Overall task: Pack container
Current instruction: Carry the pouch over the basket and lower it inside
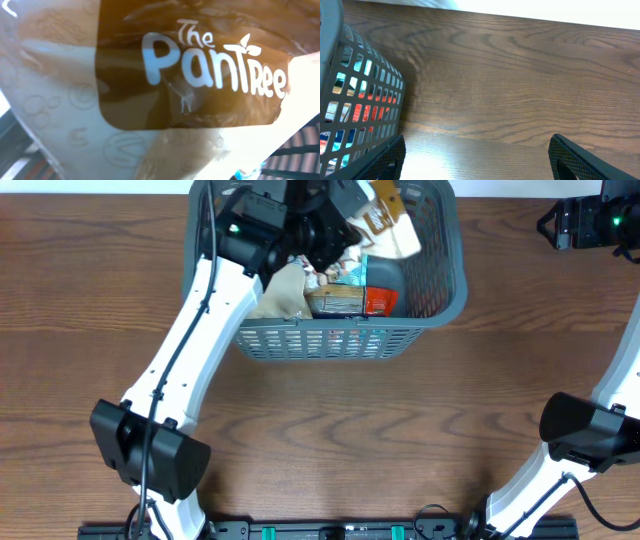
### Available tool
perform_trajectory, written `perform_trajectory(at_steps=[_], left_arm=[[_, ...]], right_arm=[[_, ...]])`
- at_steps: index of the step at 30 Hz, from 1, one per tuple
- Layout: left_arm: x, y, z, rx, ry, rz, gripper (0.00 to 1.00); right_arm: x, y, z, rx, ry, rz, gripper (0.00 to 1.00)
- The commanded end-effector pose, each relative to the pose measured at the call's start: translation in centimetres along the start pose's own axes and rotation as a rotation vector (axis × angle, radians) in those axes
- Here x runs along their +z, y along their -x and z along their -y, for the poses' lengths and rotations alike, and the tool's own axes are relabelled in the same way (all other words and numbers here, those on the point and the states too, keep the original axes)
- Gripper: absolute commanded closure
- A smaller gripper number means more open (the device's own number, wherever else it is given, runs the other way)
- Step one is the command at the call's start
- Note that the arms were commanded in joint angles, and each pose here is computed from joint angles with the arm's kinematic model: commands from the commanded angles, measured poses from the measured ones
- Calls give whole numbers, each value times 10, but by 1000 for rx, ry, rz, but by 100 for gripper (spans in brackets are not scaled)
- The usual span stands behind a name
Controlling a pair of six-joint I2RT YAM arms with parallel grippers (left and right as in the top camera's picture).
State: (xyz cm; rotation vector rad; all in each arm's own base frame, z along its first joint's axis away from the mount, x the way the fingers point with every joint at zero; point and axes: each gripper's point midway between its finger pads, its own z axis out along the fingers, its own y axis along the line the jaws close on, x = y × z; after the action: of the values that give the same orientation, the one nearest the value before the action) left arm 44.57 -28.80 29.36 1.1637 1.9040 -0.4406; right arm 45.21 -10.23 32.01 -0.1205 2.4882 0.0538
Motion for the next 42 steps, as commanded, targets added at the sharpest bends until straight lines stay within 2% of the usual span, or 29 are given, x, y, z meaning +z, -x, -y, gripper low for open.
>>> perform_trajectory(at_steps=[1,10,20,32,33,35,36,37,40,42], left_arm=[[13,5,22,32,-88,13,94],[52,-32,23,-15,-134,-82,94],[61,-71,0,-89,-125,-163,94],[78,-98,7,-126,-167,-238,94],[78,-98,8,-126,-167,-238,87],[78,-97,8,-125,-167,-236,45],[78,-97,8,-125,-167,-237,31],[78,-97,8,-125,-167,-237,26],[78,-96,7,-122,-164,-233,18],[76,-92,6,-117,-156,-224,17]], right_arm=[[5,0,-4,0,13,-8,21],[5,-4,-5,3,17,-22,21],[5,-4,-5,3,18,-24,21],[5,-4,-5,3,18,-23,21],[5,-4,-5,3,18,-23,21],[5,-4,-5,3,18,-23,21],[5,-4,-5,3,18,-23,21],[5,-4,-5,3,18,-23,21],[5,-4,-5,3,18,-24,21],[5,-4,-5,2,17,-23,21]])
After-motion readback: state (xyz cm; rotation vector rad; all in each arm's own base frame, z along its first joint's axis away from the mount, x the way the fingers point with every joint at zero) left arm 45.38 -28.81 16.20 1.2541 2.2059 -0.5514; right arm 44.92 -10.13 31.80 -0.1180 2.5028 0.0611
